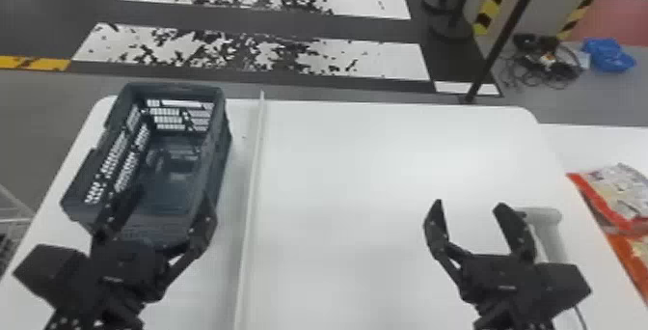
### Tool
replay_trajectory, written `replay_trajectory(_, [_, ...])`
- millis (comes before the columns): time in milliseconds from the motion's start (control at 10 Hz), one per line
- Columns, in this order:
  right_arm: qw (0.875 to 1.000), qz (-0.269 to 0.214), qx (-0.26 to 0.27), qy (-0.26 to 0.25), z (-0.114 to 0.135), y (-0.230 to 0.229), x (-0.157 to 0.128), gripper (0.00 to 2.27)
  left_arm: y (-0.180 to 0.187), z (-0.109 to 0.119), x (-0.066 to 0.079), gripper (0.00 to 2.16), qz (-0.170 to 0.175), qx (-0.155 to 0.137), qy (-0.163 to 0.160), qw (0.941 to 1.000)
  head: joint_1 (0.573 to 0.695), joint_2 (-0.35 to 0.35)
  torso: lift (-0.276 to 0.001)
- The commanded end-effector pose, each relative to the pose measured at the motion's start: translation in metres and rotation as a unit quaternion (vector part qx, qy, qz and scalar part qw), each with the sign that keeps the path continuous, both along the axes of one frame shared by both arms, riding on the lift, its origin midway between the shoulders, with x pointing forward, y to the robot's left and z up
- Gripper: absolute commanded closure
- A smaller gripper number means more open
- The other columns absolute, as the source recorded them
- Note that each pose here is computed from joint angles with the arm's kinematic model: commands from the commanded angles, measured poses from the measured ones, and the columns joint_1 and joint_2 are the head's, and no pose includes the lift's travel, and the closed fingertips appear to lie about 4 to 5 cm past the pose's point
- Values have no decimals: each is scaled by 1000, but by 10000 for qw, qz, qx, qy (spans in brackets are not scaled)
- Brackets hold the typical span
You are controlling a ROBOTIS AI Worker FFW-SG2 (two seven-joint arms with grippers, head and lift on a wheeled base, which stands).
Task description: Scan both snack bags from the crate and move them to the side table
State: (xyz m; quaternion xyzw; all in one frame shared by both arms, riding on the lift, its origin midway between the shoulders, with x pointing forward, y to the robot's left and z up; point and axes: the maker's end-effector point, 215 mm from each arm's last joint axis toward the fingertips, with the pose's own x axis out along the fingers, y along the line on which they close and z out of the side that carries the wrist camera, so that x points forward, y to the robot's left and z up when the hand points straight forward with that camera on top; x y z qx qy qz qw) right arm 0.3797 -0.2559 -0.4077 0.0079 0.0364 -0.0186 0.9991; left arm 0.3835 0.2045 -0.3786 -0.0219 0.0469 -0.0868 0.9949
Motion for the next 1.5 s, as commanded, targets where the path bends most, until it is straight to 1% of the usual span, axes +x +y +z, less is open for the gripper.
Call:
replay_trajectory(0, [10000, 6, 3, -6, 0, 2, 2, 43, 1, -1, 1, 83, 10, 3, 7, 10000, 695, -78, -75])
replay_trajectory(500, [10000, 26, 21, 26, -3, 5, 2, 53, 2, -5, 4, 83, 25, 15, 30, 10000, 695, -70, -75])
replay_trajectory(1400, [10000, 56, 15, 26, -3, 8, 2, 60, -1, -7, 3, 83, -1, 1, 79, 10000, 695, -66, -75])
